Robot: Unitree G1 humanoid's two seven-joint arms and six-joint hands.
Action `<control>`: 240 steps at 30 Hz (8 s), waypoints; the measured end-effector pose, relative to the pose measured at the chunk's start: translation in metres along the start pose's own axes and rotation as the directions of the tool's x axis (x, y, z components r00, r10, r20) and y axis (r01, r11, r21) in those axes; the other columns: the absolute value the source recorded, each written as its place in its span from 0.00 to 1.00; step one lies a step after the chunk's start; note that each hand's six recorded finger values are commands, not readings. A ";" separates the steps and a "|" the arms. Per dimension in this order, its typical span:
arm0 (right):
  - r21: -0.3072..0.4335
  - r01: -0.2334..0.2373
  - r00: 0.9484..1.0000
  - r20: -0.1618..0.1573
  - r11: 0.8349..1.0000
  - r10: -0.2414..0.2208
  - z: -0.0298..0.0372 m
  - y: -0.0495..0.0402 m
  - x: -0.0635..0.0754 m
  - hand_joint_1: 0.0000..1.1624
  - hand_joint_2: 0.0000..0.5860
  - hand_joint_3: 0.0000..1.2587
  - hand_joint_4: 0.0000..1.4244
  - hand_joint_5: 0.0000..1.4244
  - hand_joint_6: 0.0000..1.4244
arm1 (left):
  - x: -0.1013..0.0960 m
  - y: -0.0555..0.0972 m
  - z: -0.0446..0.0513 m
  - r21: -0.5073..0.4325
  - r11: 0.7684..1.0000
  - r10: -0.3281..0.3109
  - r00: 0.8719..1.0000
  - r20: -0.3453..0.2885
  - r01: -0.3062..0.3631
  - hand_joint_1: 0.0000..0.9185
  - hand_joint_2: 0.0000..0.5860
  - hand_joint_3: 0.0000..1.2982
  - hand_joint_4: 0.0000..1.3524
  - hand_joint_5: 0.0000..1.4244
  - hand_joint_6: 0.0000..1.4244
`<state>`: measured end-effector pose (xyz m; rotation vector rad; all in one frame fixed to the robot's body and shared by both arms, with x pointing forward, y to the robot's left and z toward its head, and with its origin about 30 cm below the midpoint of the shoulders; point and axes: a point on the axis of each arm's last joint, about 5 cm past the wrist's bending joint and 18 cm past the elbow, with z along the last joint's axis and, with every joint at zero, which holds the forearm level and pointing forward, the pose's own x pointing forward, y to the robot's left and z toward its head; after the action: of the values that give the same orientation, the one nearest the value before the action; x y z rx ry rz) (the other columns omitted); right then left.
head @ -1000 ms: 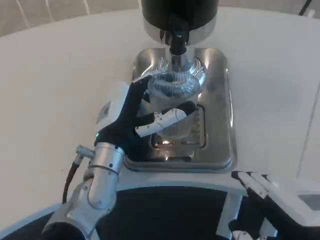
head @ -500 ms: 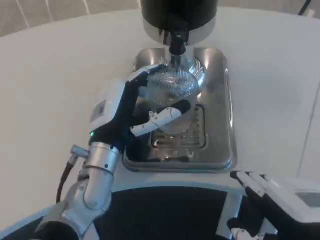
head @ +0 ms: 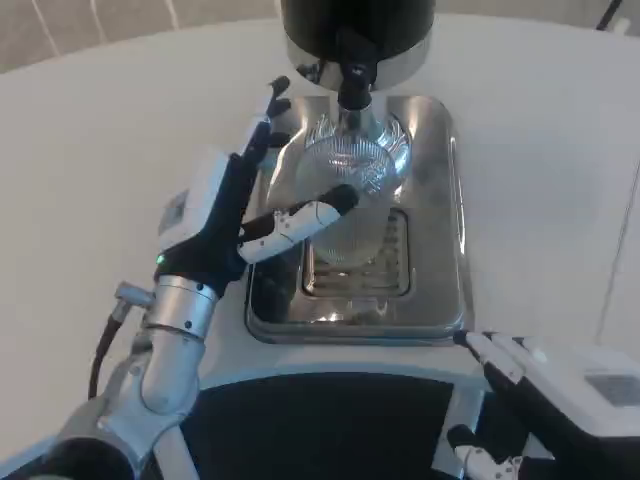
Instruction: Grasp the cup under the faucet to collect the drink, then remove the cup.
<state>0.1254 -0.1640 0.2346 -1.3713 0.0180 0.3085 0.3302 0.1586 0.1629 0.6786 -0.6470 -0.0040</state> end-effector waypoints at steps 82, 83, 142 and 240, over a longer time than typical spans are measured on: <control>0.631 0.010 0.865 0.384 0.776 -0.323 0.0461 -0.1036 0.076 0.00 0.78 0.00 0.00 0.00 0.00 | -0.104 0.095 -0.0262 0.196 0.967 -0.161 0.986 -0.038 0.165 0.07 0.13 0.14 0.16 0.23 0.27; 0.622 0.011 0.865 0.387 0.783 -0.320 0.0466 -0.1041 0.076 0.00 0.78 0.00 0.00 0.00 0.00 | -0.104 0.095 -0.0262 0.196 0.967 -0.161 0.986 -0.038 0.165 0.07 0.13 0.14 0.16 0.23 0.27; 0.185 0.239 0.843 0.448 0.953 -0.298 0.0632 -0.0956 0.063 0.00 0.86 0.00 0.00 0.00 0.00 | -0.080 0.046 -0.0066 0.046 0.992 -0.114 0.992 -0.055 0.116 0.32 0.05 0.00 0.00 0.10 0.05; 0.203 0.435 0.897 -0.006 0.877 -0.443 -0.0145 -0.0264 -0.013 0.05 0.93 0.00 0.00 0.00 0.00 | -0.020 0.005 -0.0063 -0.009 0.986 -0.165 0.981 -0.103 0.165 0.38 0.10 0.00 0.00 0.10 0.09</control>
<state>0.1215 -0.1851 0.2595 -1.1300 -0.2884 -0.0495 0.3164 0.1702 0.1506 0.7258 -0.4897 -0.1218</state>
